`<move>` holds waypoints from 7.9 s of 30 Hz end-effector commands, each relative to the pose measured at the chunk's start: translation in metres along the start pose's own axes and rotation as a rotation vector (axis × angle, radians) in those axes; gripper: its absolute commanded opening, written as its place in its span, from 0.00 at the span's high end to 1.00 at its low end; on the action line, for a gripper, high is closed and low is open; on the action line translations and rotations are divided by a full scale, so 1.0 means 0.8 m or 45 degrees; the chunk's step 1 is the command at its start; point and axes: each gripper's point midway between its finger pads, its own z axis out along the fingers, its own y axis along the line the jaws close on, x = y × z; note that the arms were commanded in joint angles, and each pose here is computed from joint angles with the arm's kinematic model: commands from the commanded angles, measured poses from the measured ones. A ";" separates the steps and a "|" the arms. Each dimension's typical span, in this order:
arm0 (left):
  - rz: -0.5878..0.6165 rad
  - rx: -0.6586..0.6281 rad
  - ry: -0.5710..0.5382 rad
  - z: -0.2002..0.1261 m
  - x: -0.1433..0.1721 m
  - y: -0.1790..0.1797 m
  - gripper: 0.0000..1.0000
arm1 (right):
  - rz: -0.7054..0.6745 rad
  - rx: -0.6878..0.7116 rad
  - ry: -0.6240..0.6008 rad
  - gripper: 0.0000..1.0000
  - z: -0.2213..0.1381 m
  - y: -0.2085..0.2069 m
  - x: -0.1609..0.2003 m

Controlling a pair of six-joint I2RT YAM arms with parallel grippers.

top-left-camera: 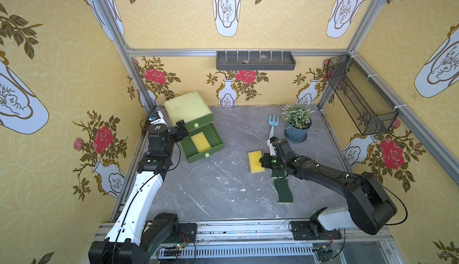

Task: Take the sponge out of the drawer
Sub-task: Place the sponge at the center of the board, then pick up the sponge from the drawer.

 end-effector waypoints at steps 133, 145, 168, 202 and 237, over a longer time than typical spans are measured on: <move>0.026 -0.212 0.761 0.060 0.207 -0.034 0.31 | -0.568 -0.161 -0.506 0.23 -0.077 0.093 -0.077; -0.016 -0.268 0.765 0.078 0.221 -0.029 0.36 | -0.559 -0.146 -0.477 0.23 -0.068 0.087 -0.076; -0.059 -0.308 0.716 0.090 0.222 -0.024 0.69 | -0.553 -0.148 -0.470 0.23 -0.067 0.086 -0.076; -0.169 -0.055 0.576 0.057 0.165 -0.063 1.00 | -0.546 -0.143 -0.463 0.23 -0.065 0.083 -0.075; -0.140 0.173 0.582 -0.051 0.162 -0.125 1.00 | -0.500 -0.083 -0.482 0.21 -0.059 0.064 -0.080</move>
